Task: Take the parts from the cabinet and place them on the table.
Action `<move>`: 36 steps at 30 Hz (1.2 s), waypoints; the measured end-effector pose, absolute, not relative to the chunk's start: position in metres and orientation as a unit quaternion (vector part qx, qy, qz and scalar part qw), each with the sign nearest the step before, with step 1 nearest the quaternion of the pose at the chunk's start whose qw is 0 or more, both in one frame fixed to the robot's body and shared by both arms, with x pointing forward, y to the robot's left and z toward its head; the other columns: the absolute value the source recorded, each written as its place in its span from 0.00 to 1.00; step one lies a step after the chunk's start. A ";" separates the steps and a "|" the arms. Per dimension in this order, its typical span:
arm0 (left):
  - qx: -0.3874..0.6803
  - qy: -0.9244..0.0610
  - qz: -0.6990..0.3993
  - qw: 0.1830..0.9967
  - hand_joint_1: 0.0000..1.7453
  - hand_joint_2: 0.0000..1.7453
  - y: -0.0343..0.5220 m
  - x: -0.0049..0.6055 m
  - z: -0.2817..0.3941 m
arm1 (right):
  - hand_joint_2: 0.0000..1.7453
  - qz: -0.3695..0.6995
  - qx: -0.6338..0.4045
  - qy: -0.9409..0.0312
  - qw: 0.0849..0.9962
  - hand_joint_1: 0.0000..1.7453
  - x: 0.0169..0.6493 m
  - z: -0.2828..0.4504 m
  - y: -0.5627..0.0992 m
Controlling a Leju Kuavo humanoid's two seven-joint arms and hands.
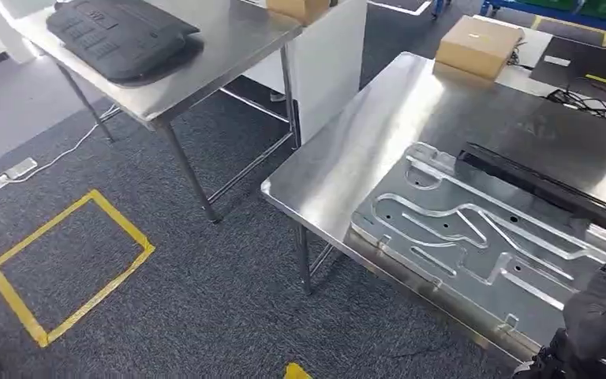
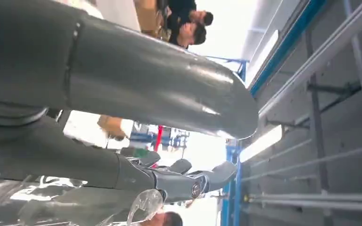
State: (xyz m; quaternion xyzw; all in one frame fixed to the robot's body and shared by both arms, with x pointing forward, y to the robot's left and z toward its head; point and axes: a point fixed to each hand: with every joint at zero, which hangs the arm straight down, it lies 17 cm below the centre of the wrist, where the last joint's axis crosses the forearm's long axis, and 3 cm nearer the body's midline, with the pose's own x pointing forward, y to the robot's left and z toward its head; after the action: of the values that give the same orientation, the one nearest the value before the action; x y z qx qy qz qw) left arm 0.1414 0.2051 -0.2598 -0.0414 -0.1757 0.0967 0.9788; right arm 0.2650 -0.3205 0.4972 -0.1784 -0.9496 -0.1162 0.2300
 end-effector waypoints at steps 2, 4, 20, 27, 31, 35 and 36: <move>-0.042 -0.174 0.097 0.979 0.00 0.00 0.205 0.139 -0.260 | 0.00 -0.116 -0.177 -0.949 0.233 0.00 0.266 0.496 -0.321; -0.042 -0.175 0.097 0.979 0.00 0.00 0.205 0.140 -0.260 | 0.00 -0.116 -0.175 -0.950 0.232 0.00 0.267 0.497 -0.321; -0.043 -0.181 0.102 0.977 0.00 0.00 0.205 0.146 -0.259 | 0.00 -0.100 -0.168 -0.954 0.227 0.00 0.266 0.497 -0.315; -0.042 -0.179 0.104 0.977 0.00 0.00 0.205 0.140 -0.260 | 0.00 -0.098 -0.166 -0.956 0.221 0.00 0.265 0.501 -0.312; -0.043 -0.180 0.105 0.977 0.00 0.00 0.205 0.142 -0.259 | 0.00 -0.096 -0.165 -0.956 0.223 0.00 0.265 0.500 -0.311; -0.043 -0.180 0.104 0.977 0.00 0.00 0.205 0.142 -0.259 | 0.00 -0.095 -0.162 -0.957 0.223 0.00 0.265 0.500 -0.310; -0.043 -0.183 0.104 0.977 0.00 0.00 0.204 0.146 -0.258 | 0.00 -0.094 -0.162 -0.956 0.224 0.00 0.266 0.499 -0.309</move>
State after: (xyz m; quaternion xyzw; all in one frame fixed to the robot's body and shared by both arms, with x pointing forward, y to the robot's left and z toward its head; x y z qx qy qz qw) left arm 0.1464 0.2044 -0.2582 -0.0435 -0.1833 0.1036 0.9766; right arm 0.2656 -0.3094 0.4994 -0.1621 -0.9564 -0.0944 0.2237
